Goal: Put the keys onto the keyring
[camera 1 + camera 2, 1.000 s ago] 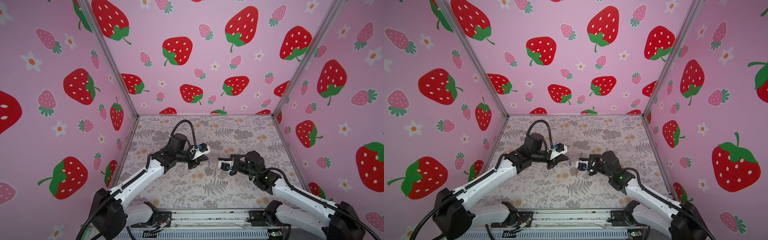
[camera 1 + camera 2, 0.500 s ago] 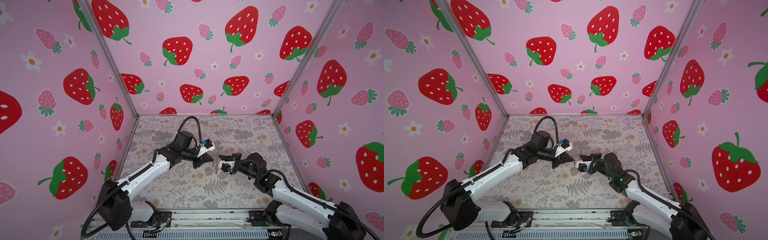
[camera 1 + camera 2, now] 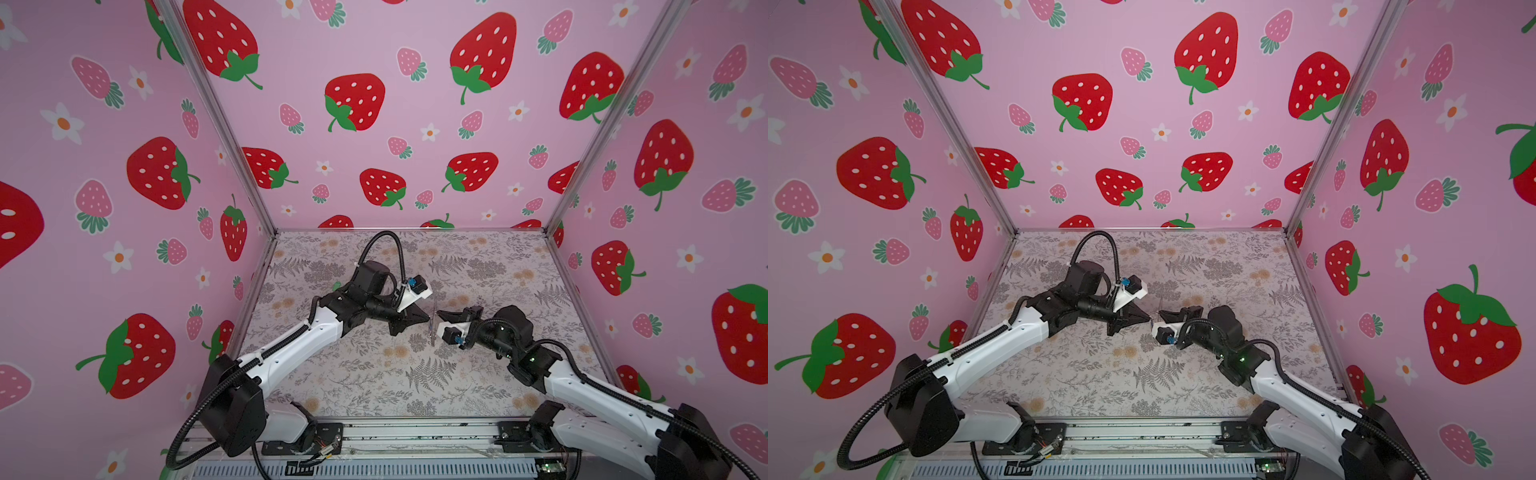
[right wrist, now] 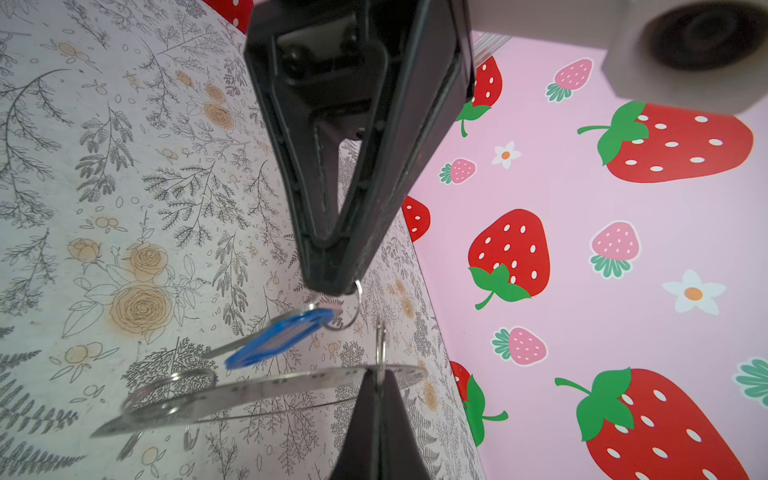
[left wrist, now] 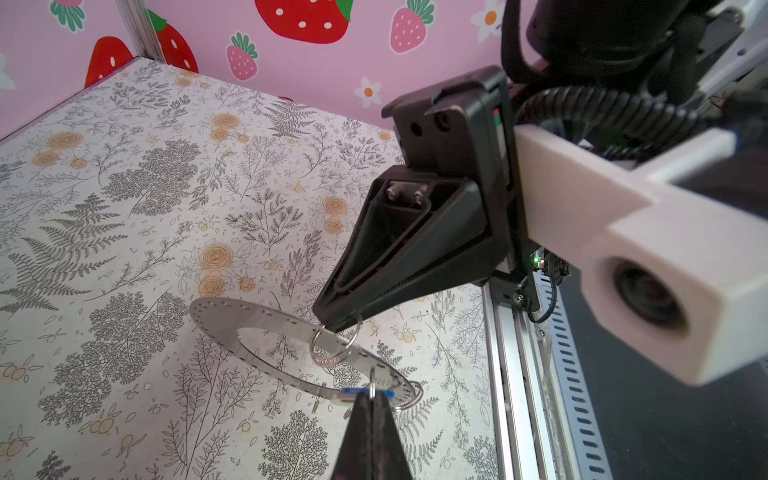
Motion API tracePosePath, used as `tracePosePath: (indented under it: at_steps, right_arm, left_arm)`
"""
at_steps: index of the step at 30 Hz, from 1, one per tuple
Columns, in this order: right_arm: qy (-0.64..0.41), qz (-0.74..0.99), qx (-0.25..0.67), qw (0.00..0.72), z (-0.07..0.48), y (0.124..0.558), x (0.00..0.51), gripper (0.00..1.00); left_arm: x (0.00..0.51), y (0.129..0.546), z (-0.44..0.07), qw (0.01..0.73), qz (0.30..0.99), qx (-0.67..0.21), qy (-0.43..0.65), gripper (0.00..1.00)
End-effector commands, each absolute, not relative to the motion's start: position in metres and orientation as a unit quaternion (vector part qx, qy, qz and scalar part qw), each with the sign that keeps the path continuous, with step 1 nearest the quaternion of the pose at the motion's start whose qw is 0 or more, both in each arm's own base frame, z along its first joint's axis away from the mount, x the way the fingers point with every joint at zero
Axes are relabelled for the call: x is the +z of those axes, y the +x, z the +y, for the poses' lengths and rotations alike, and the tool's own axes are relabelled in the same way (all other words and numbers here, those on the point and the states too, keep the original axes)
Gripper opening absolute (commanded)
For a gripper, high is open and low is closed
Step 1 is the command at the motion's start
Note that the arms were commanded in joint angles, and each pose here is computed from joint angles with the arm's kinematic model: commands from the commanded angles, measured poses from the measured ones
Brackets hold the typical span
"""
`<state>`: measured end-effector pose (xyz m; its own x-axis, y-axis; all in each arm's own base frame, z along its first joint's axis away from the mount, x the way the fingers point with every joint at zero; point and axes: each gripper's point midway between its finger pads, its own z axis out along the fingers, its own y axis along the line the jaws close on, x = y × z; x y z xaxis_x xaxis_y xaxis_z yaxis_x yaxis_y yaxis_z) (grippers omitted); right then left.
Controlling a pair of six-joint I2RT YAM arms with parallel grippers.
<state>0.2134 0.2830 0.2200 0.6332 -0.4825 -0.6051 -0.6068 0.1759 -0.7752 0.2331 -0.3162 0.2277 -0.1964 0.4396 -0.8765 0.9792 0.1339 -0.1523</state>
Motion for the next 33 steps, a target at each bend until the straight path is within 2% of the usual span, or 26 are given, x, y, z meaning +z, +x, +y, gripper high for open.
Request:
tracePosePath:
  at_steps: [1,33]
  right_arm:
    - [-0.645,0.406,0.055,0.645,0.286,0.207,0.227,0.00]
    - [-0.632,0.424,0.058,0.646,0.282,0.208,0.230,0.00]
  left_arm:
    - [0.250,0.236,-0.323,0.371,0.648,-0.391,0.538,0.00]
    - [0.244,0.240,-0.325,0.352,0.665,-0.375,0.542,0.00]
